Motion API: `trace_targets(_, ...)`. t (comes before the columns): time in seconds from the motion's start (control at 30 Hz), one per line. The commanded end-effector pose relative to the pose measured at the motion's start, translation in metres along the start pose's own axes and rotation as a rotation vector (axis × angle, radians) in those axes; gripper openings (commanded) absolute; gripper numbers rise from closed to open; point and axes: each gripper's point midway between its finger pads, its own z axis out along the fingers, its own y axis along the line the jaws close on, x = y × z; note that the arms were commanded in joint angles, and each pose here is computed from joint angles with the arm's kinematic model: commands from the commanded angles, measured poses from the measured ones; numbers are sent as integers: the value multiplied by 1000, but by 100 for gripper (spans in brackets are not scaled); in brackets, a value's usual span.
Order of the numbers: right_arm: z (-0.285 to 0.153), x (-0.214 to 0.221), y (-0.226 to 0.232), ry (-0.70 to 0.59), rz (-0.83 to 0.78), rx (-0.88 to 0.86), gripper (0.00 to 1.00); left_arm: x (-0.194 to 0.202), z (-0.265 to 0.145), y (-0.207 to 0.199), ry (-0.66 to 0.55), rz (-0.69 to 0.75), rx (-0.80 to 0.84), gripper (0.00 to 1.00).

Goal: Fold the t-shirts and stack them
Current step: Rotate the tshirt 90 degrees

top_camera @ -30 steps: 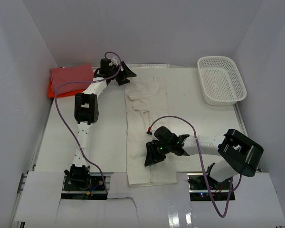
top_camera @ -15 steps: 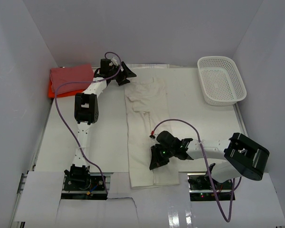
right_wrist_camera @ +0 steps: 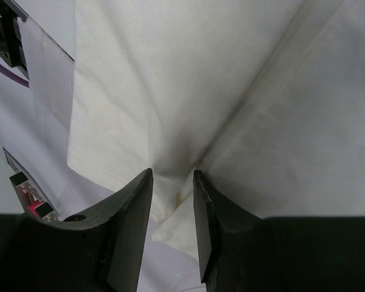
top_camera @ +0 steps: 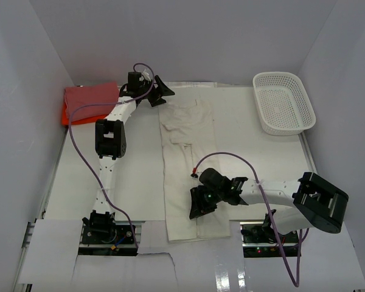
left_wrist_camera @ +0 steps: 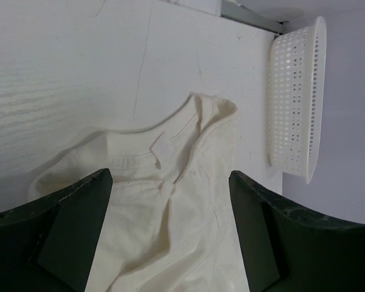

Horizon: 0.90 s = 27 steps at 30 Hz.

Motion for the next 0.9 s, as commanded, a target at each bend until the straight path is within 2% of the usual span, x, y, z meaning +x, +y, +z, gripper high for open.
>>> trace_targets(0.0,-13,-23,18,-68,-69,5,40,-50,-33,-63,-106,86,70,89)
trace_targets(0.1,-22,-41,35,-99,-115,-9,40,-76,-67,-104,-180,124,91,90)
trace_targets(0.13,-24,-44,38,-100,-125,-8,40,-85,-86,-129,-211,149,110,90)
trace_targets(0.2,-33,-59,47,-139,-159,-9,40,-87,-102,-136,-224,136,85,90)
trace_targets(0.23,-37,-62,46,-147,-165,6,40,-87,-123,-157,-238,148,81,90)
trace_targets(0.27,-43,-74,46,-185,-184,31,39,-83,-132,-161,-239,138,65,89)
trace_targets(0.3,-48,-79,46,-204,-189,44,39,-59,-128,-131,-192,65,-20,89)
trace_targets(0.33,-52,-82,37,-209,-186,83,39,-52,-152,-148,-209,81,-38,89)
trace_targets(0.37,-56,-85,32,-218,-180,111,39,-38,-158,-136,-195,56,-100,88)
trace_targets(0.4,-59,-88,22,-235,-170,162,39,0,-156,-96,-124,-9,-209,88)
trace_targets(0.43,-61,-87,13,-232,-157,198,39,22,-164,-78,-99,-30,-301,88)
trace_targets(0.47,-66,-81,-3,-205,-122,250,39,37,-184,-84,-99,-1,-329,88)
trace_targets(0.5,-67,-74,-12,-191,-104,271,40,86,-189,-46,-12,-47,-448,87)
trace_targets(0.53,-69,-67,-19,-179,-91,280,40,108,-197,-38,18,-49,-486,87)
trace_targets(0.57,-71,-61,-25,-175,-74,287,45,124,-214,-49,12,-27,-484,87)
trace_targets(0.6,-73,-50,-32,-175,-48,288,47,153,-217,-49,57,-16,-496,87)
trace_targets(0.63,-75,-44,-37,-178,-29,287,50,194,-228,-24,122,-44,-557,87)
trace_targets(0.7,-82,-31,-41,-192,3,268,60,232,-244,-40,147,-36,-535,87)
trace_targets(0.73,-85,-28,-42,-198,15,266,65,265,-253,-27,206,-70,-563,87)
trace_targets(0.83,-93,-13,-46,-205,54,256,68,309,-270,-48,240,-122,-504,86)
trace_targets(0.87,-95,-4,-48,-179,70,257,68,337,-279,-52,284,-152,-498,86)
